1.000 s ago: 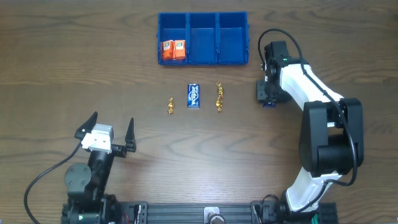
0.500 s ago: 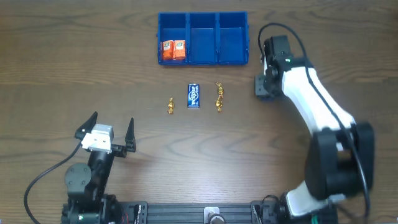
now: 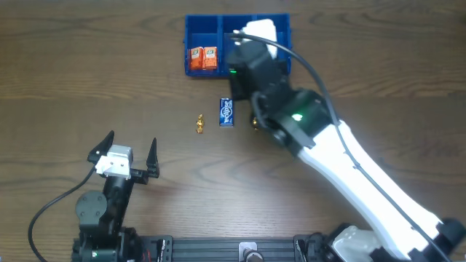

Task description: Sort Candies Into Trays

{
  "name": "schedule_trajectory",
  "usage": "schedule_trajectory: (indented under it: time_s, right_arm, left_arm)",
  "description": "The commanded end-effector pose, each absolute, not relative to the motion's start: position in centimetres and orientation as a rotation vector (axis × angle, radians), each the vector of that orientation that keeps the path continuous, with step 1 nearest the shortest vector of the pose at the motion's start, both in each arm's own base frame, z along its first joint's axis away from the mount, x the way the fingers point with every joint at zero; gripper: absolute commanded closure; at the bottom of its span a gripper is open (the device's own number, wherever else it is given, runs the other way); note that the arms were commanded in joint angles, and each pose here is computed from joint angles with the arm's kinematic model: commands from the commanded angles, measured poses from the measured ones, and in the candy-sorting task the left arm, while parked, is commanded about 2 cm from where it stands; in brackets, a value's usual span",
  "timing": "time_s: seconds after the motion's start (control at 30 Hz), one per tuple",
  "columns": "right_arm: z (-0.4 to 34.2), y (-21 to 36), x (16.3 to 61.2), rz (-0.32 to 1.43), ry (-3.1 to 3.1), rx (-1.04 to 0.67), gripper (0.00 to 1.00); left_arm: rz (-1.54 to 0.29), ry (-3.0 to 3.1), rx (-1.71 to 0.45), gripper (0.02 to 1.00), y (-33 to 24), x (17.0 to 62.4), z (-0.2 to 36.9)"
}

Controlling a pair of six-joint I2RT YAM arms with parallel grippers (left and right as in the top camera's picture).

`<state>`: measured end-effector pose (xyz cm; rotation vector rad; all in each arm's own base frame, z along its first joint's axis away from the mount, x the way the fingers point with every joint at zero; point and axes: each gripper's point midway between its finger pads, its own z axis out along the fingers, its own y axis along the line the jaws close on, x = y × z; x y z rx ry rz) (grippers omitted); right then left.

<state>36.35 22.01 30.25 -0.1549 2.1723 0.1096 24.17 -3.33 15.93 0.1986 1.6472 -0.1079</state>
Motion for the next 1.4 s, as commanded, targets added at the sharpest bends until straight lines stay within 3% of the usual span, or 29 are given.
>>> schedule_trajectory:
  time_s: [0.03, 0.23, 0.4, 0.83, 1.4]
  right_arm:
    - [29.6, 23.0, 39.8, 0.036, 2.153, -0.018, 0.741]
    - [27.2, 24.5, 43.8, 0.033, 2.2, -0.004, 0.75]
    - [22.8, 23.3, 47.0, 0.051, 2.291, 0.025, 0.75]
    - [16.4, 22.9, 50.4, 0.085, 2.376, 0.036, 0.755]
    - [12.5, 23.7, 52.1, 0.07, 2.38, 0.036, 0.757]
  left_arm:
    - [-0.122, 1.694, 0.222, 0.023, -3.7, 24.1, 14.1]
    - [-0.123, 1.694, 0.222, 0.023, -3.7, 24.1, 14.1]
    - [-0.122, 1.694, 0.222, 0.023, -3.7, 24.1, 14.1]
    - [-0.122, 1.694, 0.222, 0.023, -3.7, 24.1, 14.1]
    - [-0.122, 1.694, 0.223, 0.023, -3.7, 24.1, 14.1]
